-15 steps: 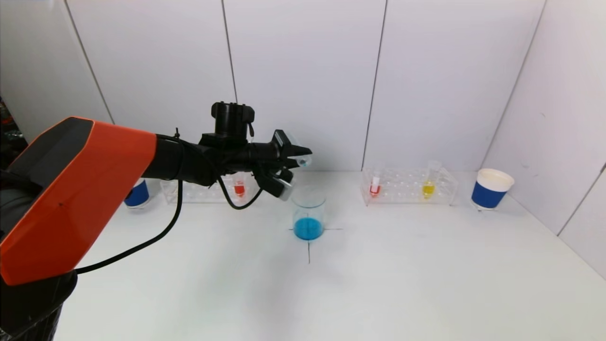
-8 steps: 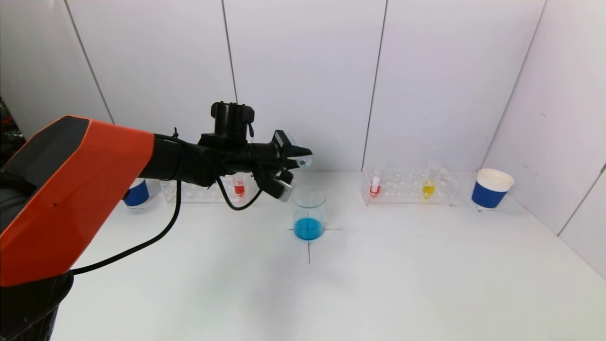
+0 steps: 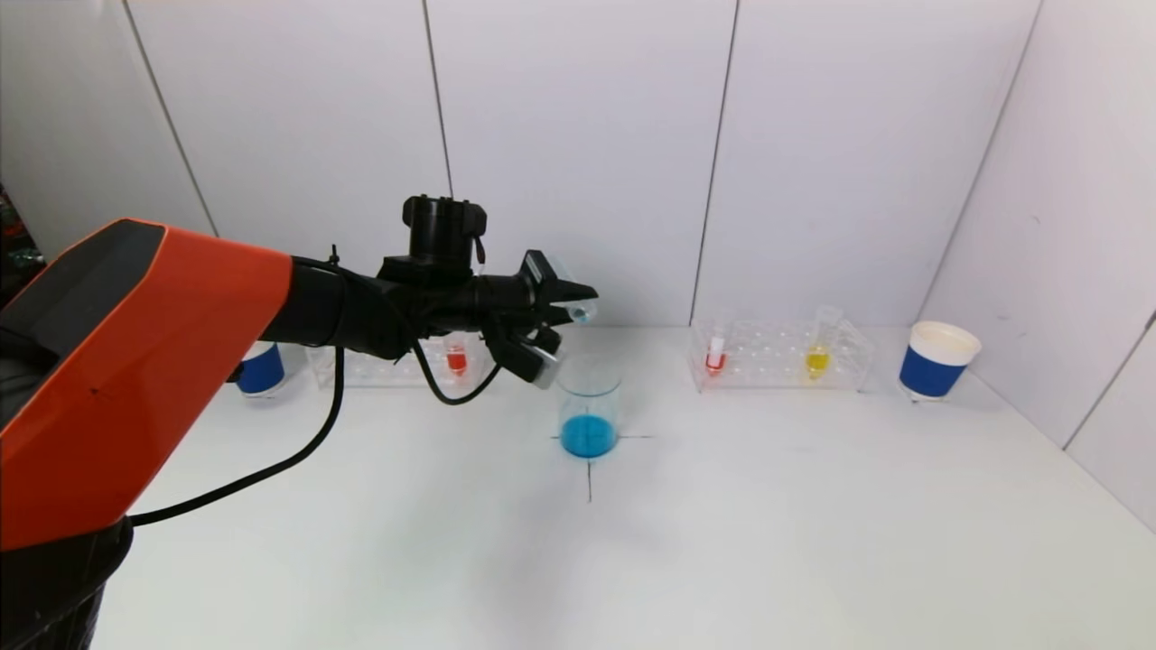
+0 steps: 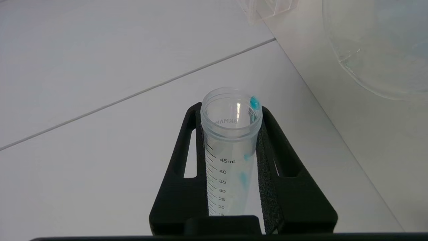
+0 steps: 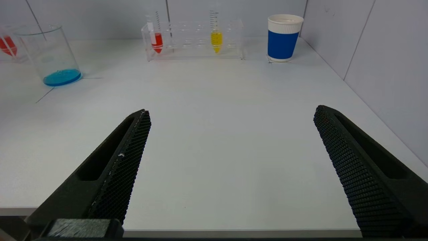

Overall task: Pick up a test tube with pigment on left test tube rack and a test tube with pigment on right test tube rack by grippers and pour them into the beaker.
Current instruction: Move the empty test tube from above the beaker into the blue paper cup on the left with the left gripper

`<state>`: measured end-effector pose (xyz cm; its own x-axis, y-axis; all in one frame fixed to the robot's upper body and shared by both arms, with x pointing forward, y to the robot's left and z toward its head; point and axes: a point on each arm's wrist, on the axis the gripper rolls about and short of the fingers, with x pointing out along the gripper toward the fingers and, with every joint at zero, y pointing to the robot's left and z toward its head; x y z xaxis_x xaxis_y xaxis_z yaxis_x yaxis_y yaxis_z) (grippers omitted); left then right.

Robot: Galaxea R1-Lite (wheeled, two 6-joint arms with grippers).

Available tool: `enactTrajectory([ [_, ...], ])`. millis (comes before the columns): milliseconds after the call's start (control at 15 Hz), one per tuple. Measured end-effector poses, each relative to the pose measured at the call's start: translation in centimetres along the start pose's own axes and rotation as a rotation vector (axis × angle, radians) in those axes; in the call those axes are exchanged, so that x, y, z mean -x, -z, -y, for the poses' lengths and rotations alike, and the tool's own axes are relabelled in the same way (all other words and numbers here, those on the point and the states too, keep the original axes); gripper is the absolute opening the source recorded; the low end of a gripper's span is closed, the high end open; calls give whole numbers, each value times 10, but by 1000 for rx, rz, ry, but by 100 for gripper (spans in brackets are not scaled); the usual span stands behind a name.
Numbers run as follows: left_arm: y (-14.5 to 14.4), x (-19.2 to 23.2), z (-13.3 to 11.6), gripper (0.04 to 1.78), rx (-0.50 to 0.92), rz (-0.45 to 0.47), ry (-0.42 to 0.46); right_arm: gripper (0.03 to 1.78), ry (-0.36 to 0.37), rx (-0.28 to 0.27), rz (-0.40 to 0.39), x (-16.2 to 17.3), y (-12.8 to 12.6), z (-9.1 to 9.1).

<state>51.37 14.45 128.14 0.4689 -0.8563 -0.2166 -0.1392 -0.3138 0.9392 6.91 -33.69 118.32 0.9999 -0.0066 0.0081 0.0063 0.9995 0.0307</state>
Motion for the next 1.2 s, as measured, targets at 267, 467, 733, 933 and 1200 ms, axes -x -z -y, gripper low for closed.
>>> enactTrajectory([
  [267, -1, 1, -3, 44, -5, -5, -9, 177, 0, 0, 0, 0, 0, 0],
  [467, 1, 2, -9, 44, 46, -18, -38, 177, 0, 0, 0, 0, 0, 0],
  [733, 5, 4, -36, 44, 230, -128, -225, 177, 0, 0, 0, 0, 0, 0],
  [933, 5, 15, -61, 44, 452, -292, -326, 177, 0, 0, 0, 0, 0, 0],
  [1200, 6, 38, -90, 44, 744, -489, -448, 177, 0, 0, 0, 0, 0, 0],
])
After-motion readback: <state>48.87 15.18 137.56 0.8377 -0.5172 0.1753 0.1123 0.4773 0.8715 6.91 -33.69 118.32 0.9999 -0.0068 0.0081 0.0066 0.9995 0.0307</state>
